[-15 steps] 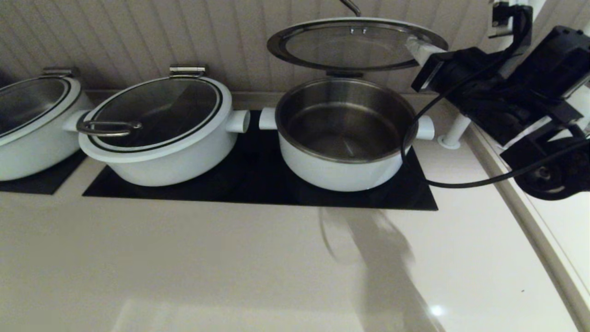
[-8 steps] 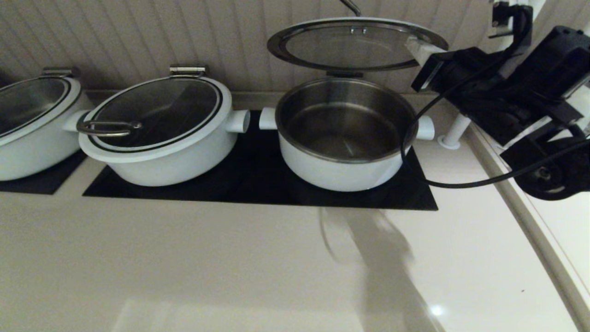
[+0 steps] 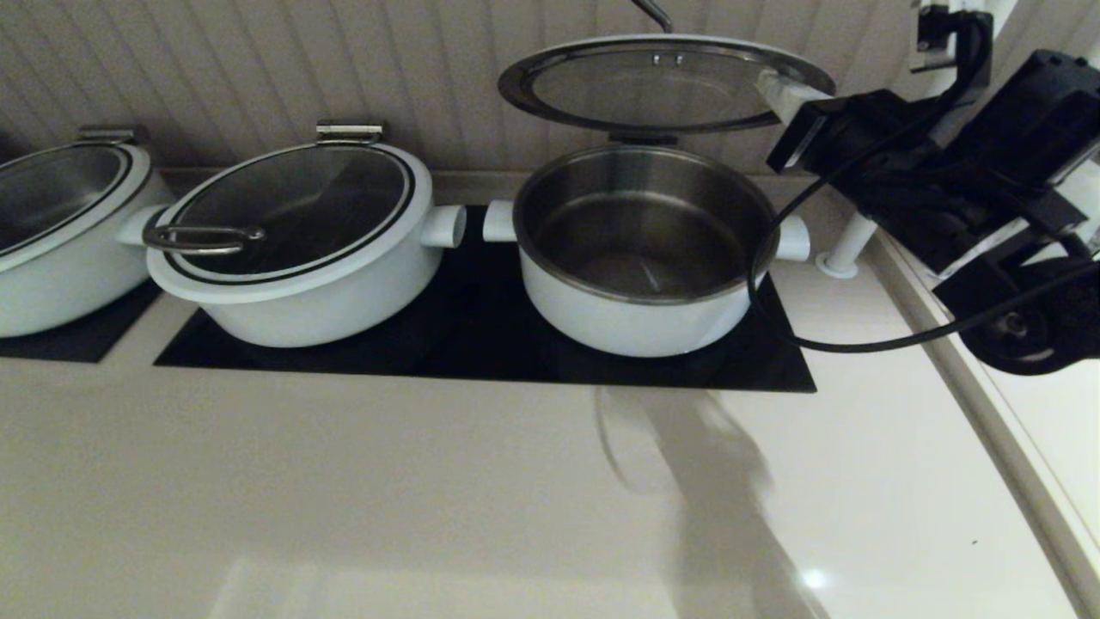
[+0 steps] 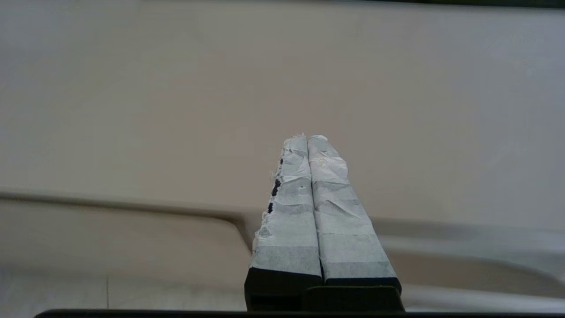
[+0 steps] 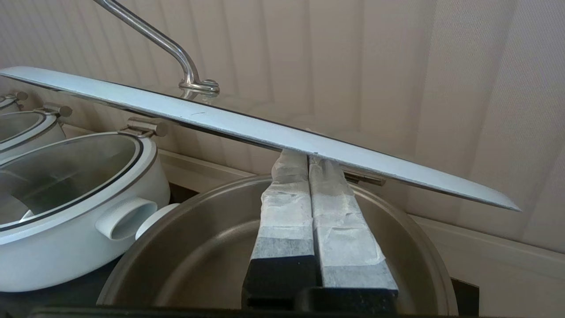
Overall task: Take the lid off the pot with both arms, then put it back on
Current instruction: Open the pot lid completely
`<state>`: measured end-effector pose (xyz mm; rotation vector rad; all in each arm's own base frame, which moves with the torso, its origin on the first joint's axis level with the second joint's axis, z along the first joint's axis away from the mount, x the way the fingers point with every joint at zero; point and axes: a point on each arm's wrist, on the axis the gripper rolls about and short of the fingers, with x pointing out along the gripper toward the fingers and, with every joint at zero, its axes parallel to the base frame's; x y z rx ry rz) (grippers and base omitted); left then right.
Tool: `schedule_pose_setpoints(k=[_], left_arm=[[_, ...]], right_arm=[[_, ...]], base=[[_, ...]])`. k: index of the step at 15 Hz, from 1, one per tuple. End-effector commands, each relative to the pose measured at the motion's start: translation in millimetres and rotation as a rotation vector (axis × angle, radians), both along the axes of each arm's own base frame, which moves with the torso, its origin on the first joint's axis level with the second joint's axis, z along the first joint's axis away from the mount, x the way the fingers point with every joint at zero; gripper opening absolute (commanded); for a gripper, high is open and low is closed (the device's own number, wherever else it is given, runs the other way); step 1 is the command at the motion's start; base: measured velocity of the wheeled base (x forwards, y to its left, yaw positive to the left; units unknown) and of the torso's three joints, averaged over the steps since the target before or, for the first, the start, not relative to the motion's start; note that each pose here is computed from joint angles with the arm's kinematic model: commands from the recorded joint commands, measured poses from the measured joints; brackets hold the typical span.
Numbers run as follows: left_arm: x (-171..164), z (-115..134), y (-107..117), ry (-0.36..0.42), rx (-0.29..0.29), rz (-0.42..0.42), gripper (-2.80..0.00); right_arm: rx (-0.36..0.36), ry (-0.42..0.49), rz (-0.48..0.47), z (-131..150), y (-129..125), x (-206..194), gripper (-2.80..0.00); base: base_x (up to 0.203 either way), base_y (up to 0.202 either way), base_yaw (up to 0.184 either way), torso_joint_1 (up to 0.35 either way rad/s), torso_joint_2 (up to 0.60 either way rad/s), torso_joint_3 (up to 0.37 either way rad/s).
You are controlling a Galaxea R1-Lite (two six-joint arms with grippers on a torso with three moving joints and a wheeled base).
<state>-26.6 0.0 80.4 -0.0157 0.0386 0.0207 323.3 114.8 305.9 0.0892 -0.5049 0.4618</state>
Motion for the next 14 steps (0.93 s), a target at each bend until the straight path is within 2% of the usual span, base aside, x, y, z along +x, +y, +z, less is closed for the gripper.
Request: schedule_pose_setpoints(k=[1, 2, 3, 14], left_arm=[[2.7, 0.9, 0.0, -0.068, 0.003, -0.001, -2.80], [3.2, 2.3, -0.1, -0.096, 0.005, -0.003, -2.80], [3.8, -1.7, -0.1, -0.068, 0.006, -0.005, -2.80], [3.8, -1.9, -0.1, -0.067, 0.006, -0.005, -2.80]], right_arm=[[0.001, -0.005, 0.001, 0.1, 0.1, 0.1, -2.80], [0.001, -0.005, 0.001, 0.1, 0.2, 0.1, -2.80], [0.001, -0.005, 0.001, 0.1, 0.1, 0.1, -2.80], [0.003, -0.012, 0.002, 1.8, 0.5, 1.2, -2.80]], base=[[0.000, 0.000, 0.000, 0.000, 0.00, 0.000], [0.000, 0.000, 0.000, 0.000, 0.00, 0.000], [0.000, 0.000, 0.000, 0.000, 0.00, 0.000], [0.000, 0.000, 0.000, 0.000, 0.00, 0.000]])
